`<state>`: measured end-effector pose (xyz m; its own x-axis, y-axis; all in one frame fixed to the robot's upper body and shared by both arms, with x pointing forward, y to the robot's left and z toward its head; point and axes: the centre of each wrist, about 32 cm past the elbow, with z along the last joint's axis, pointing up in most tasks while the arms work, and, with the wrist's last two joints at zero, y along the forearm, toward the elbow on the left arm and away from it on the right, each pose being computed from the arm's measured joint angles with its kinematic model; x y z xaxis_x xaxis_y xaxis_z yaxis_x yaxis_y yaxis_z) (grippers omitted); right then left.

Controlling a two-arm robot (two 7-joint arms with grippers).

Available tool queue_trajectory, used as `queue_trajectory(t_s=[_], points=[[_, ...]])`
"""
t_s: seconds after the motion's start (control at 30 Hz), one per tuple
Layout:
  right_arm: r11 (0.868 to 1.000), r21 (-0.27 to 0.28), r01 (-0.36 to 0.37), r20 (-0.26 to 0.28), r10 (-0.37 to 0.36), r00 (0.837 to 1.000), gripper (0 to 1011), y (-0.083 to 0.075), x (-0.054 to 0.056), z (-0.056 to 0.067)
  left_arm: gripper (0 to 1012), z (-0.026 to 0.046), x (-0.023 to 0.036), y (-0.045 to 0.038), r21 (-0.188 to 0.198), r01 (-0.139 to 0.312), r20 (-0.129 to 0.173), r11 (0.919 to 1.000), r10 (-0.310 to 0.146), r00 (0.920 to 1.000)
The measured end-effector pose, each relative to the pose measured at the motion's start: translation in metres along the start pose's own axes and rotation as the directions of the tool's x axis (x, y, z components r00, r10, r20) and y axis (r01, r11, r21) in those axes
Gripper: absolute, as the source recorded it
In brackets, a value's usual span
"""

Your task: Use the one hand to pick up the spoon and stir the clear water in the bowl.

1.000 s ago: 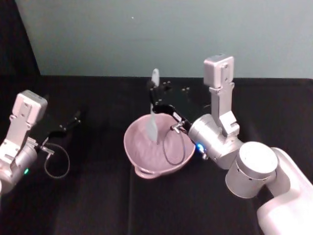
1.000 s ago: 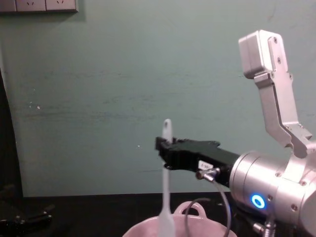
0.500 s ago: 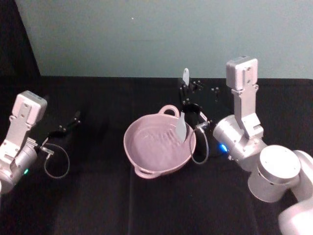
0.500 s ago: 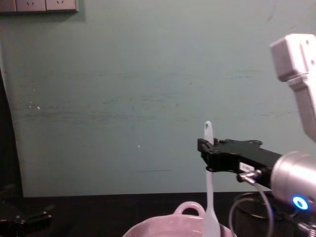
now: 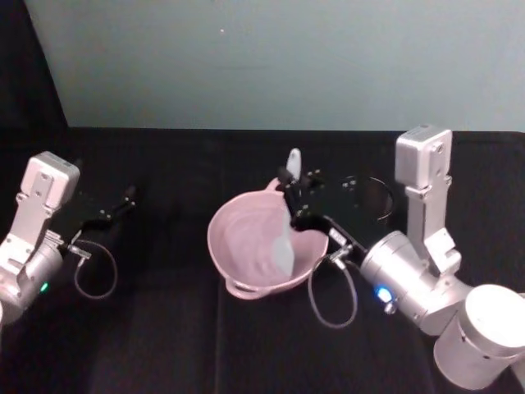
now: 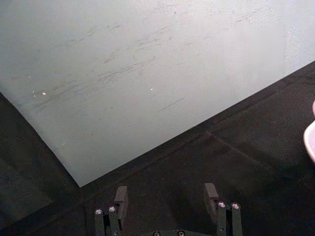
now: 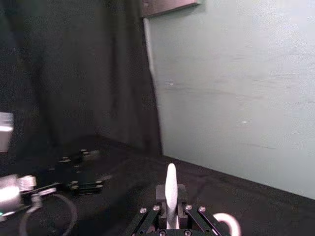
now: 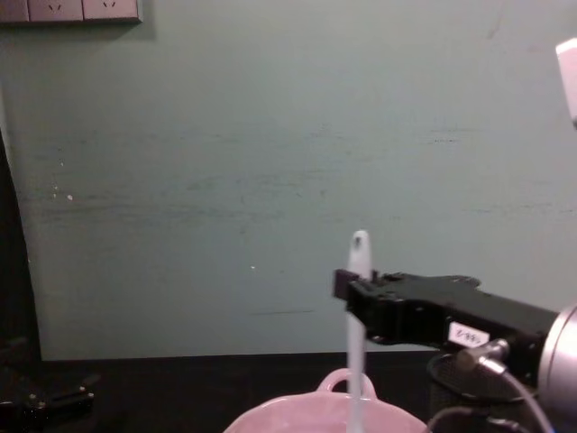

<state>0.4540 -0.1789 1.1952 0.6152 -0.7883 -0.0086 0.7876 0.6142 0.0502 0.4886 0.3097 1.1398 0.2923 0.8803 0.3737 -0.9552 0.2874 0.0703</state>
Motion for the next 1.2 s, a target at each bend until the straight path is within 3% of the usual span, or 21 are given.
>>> queue_trajectory(t_s=[0.23, 0.53, 0.63, 0.83, 1.03, 1.2], points=[[0.998, -0.011, -0.062, -0.028, 0.062, 0.998, 120, 0.013, -0.016, -0.008, 1011, 0.0000, 0.0000, 0.0000, 0.000, 0.000, 0.000, 1.0000, 0.000, 1.0000], [0.998, 0.017, -0.058, -0.011, 0.058, 0.998, 120, 0.043, -0.020, -0.020, 1011, 0.0000, 0.0000, 0.0000, 0.000, 0.000, 0.000, 1.0000, 0.000, 1.0000], [0.999, 0.036, -0.023, 0.000, 0.023, 1.000, 119, 0.058, -0.017, -0.025, 1011, 0.0000, 0.0000, 0.0000, 0.000, 0.000, 0.000, 1.0000, 0.000, 1.0000], [0.996, 0.064, 0.059, 0.007, -0.060, 0.998, 120, 0.071, -0.004, -0.031, 1011, 0.0000, 0.0000, 0.0000, 0.000, 0.000, 0.000, 1.0000, 0.000, 1.0000], [0.991, 0.079, 0.109, 0.014, -0.110, 0.994, 120, 0.071, 0.009, -0.031, 1011, 0.0000, 0.0000, 0.0000, 0.000, 0.000, 0.000, 1.0000, 0.000, 1.0000], [0.988, 0.075, 0.136, 0.031, -0.139, 0.990, 120, 0.061, 0.022, -0.028, 1011, 0.0000, 0.0000, 0.0000, 0.000, 0.000, 0.000, 1.0000, 0.000, 1.0000]])
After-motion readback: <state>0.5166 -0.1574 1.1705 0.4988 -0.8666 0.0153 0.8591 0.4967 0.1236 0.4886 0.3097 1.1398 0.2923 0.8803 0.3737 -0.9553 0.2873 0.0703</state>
